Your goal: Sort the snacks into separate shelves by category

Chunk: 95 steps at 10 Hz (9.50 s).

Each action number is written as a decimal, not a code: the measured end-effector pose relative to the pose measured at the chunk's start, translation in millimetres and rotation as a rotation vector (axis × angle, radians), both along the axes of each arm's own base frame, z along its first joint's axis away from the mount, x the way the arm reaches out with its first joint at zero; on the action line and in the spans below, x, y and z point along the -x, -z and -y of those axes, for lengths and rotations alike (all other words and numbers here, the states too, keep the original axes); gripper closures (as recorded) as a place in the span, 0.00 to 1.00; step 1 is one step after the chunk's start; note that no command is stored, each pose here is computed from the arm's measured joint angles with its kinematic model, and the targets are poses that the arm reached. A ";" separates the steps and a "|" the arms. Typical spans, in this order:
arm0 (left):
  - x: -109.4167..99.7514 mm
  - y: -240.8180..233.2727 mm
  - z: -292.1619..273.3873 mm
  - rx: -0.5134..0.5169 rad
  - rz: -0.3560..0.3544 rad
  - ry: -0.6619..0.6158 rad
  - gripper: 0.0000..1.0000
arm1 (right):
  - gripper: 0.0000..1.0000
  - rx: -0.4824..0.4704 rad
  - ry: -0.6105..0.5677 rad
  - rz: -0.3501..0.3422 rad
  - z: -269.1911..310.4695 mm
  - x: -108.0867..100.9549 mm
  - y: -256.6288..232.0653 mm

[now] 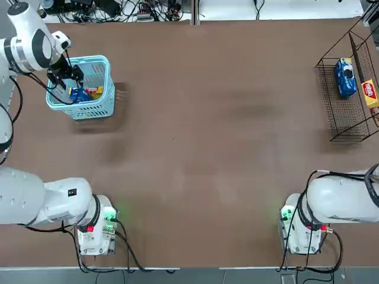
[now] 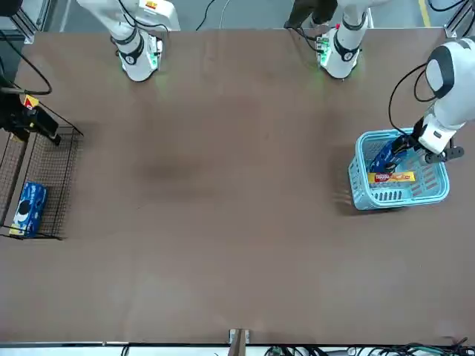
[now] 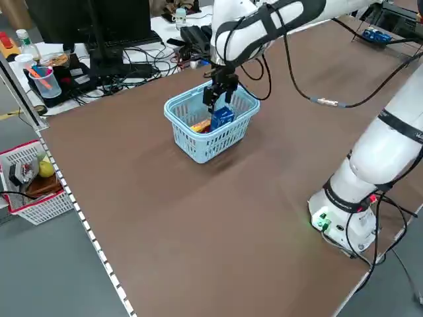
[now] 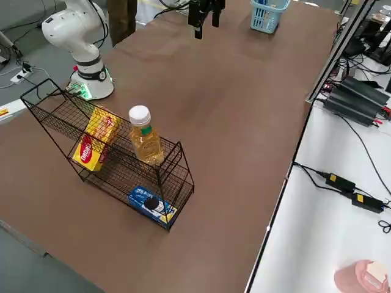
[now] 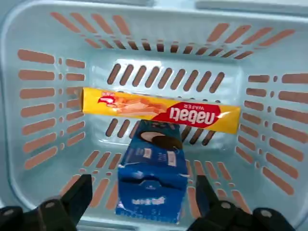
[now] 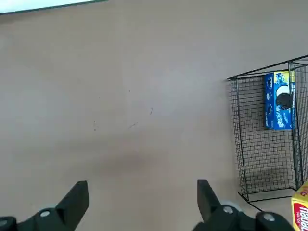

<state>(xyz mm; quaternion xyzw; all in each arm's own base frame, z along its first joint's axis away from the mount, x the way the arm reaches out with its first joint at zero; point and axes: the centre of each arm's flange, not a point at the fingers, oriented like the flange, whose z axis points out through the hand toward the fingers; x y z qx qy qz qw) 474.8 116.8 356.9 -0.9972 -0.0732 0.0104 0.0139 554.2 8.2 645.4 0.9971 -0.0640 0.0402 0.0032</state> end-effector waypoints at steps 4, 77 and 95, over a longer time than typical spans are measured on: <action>1.0 2.3 0.8 0.004 0.000 0.009 0.05 | 0.00 0.000 -0.009 -0.001 -4.8 0.1 0.5; -138.3 -159.8 122.0 0.006 0.005 -0.685 0.01 | 0.01 -0.059 0.033 0.037 -168.3 -3.3 27.5; -55.3 35.0 7.5 0.021 -0.030 -1.350 0.09 | 0.01 -0.024 -0.200 -0.040 -444.4 35.9 256.3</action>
